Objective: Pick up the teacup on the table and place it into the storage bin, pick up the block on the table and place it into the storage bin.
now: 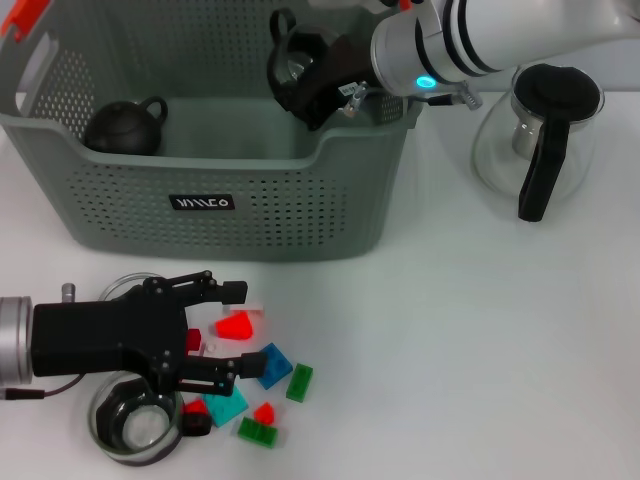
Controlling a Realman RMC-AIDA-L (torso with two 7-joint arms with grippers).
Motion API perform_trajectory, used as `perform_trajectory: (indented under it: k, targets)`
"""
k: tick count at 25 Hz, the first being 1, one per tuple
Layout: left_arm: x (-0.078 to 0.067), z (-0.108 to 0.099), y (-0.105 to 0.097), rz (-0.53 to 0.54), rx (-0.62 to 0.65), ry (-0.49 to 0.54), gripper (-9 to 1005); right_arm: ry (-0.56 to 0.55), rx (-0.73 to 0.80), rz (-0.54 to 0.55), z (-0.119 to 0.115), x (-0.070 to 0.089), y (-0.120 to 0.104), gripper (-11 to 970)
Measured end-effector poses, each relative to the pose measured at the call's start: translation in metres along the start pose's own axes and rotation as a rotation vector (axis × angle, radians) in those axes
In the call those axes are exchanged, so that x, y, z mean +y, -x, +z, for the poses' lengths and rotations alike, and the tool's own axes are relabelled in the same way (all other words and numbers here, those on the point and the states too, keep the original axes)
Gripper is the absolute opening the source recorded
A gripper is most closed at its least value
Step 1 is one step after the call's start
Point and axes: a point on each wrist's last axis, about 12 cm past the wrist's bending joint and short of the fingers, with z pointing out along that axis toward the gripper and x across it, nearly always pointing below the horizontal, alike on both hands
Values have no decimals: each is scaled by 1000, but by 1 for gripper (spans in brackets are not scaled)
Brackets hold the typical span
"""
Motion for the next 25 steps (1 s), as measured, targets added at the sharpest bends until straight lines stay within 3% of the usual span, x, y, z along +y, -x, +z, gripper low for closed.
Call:
perform_trajectory:
  k: [25]
  targets:
    - [-1,1,0,0,-1,-8,932,-32,47,45,-3,-5,-11,74]
